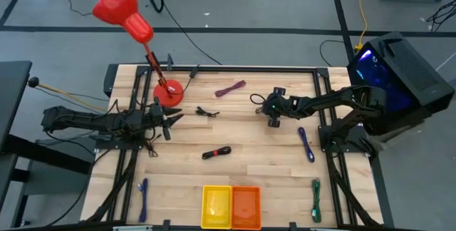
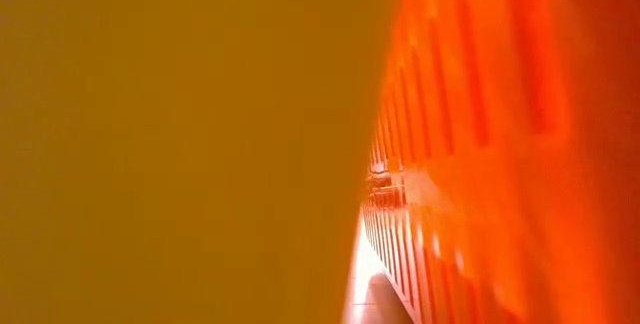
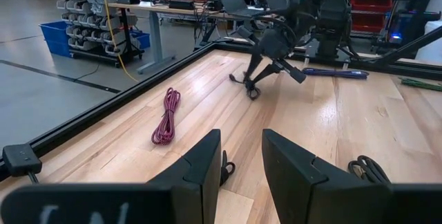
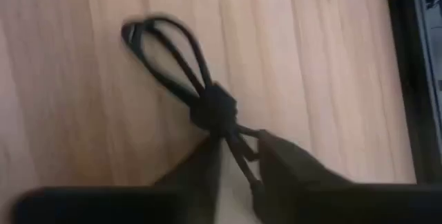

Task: Pick & Place USB Port
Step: Put the black charger cable into the yellow bin

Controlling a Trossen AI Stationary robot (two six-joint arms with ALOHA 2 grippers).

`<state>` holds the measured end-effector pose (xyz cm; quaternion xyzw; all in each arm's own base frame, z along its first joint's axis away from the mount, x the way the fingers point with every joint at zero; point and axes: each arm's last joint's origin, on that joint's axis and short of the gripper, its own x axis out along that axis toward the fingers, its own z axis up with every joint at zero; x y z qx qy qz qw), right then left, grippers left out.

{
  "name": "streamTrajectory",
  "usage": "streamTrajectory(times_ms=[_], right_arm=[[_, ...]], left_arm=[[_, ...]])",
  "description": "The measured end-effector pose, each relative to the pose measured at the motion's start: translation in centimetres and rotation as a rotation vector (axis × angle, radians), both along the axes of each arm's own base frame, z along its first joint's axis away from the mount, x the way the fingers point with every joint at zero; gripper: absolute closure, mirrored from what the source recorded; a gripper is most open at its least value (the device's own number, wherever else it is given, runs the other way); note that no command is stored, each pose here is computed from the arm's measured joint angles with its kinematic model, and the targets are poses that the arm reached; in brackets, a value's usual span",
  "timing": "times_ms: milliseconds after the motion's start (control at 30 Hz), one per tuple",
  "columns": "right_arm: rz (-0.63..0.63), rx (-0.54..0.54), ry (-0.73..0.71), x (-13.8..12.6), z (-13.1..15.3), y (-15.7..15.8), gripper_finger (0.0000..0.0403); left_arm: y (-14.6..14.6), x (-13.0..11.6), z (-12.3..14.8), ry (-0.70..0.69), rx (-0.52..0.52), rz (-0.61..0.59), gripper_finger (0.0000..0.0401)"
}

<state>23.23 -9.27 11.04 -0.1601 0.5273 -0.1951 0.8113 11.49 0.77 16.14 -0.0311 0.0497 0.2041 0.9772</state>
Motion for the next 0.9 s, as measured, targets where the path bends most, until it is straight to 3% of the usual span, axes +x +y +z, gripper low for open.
streamTrajectory(times_ms=[67, 400, 667, 900], right_arm=[[0.001, 0.018, -0.001, -0.1, -0.1, 0.1, 0.0387], [-0.052, 0.083, 0.021, 0.7, 1.2, 0.0, 0.0399], [0.068, 0.059, -0.122, 4.9, 10.8, 2.0, 0.0401], [0.237, 0.043, -0.35, 6.5, 19.4, 7.1, 0.0402]], left_arm=[[0.0, 0.0, 0.0, 0.0, 0.0, 0.0, 0.0289], [0.0, 0.0, -0.1, -0.001, -0.028, 0.003, 0.0289], [0.0, 0.0, -0.1, 0.002, -0.028, 0.003, 0.0289], [0.0, 0.0, -0.1, 0.001, -0.03, 0.003, 0.0289]])
